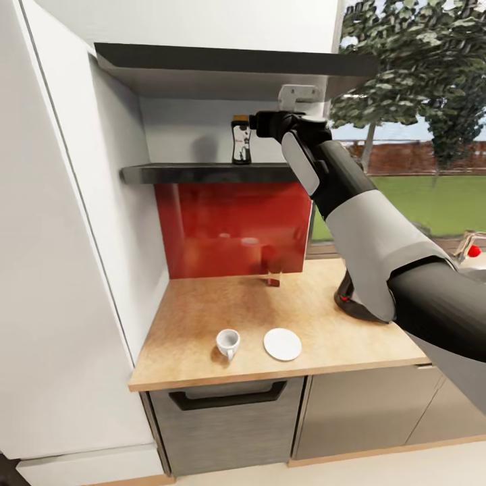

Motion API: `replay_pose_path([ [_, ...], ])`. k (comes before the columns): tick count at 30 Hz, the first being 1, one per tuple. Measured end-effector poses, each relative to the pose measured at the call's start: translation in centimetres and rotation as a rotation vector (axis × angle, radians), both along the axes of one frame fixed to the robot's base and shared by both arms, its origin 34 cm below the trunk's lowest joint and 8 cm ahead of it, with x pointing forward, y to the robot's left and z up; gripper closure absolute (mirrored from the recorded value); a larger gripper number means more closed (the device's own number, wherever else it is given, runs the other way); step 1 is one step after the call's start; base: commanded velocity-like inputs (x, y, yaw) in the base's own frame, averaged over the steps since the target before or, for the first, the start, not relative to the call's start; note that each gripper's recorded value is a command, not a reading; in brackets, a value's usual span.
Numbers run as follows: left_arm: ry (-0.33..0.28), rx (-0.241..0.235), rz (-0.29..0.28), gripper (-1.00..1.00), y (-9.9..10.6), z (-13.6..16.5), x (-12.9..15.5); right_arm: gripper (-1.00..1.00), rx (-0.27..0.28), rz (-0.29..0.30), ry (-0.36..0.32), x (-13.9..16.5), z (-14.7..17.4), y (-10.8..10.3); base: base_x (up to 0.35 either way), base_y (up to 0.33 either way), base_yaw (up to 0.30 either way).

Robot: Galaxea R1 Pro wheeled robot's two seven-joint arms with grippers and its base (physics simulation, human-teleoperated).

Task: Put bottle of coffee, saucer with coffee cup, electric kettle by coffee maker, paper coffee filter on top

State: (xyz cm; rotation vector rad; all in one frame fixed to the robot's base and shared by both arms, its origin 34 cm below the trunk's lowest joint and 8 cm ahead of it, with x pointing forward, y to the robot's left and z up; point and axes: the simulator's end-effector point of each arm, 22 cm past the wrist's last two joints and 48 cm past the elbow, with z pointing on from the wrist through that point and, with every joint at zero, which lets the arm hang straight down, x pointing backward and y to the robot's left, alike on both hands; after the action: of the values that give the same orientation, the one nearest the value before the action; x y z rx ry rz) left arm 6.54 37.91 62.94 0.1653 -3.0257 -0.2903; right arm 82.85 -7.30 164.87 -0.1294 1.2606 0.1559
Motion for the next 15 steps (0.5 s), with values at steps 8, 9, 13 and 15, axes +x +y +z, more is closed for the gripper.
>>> replay_pose_path([
  [8, 0.006, -0.004, -0.001, -1.0, -0.2, 0.0, -0.3, -1.0, -0.003, -0.003, 0.006, 0.2, -0.3, -0.1, 0.013, 0.004, 0.021],
  [9, 0.006, -0.004, -0.001, -1.0, -0.2, 0.0, -0.3, -1.0, -0.002, -0.004, 0.007, 0.3, -0.3, -0.1, 0.085, 0.0, 0.003],
  [13, 0.024, -0.006, 0.001, -1.0, -0.2, 0.1, -0.9, -1.0, -0.005, -0.007, 0.008, 0.3, -0.4, -0.2, 0.213, 0.0, 0.001],
  [15, 0.039, -0.005, 0.003, -1.0, -0.2, 0.1, -1.3, -1.0, -0.006, -0.008, 0.01, 0.3, -0.5, -0.2, 0.251, 0.0, 0.0],
])
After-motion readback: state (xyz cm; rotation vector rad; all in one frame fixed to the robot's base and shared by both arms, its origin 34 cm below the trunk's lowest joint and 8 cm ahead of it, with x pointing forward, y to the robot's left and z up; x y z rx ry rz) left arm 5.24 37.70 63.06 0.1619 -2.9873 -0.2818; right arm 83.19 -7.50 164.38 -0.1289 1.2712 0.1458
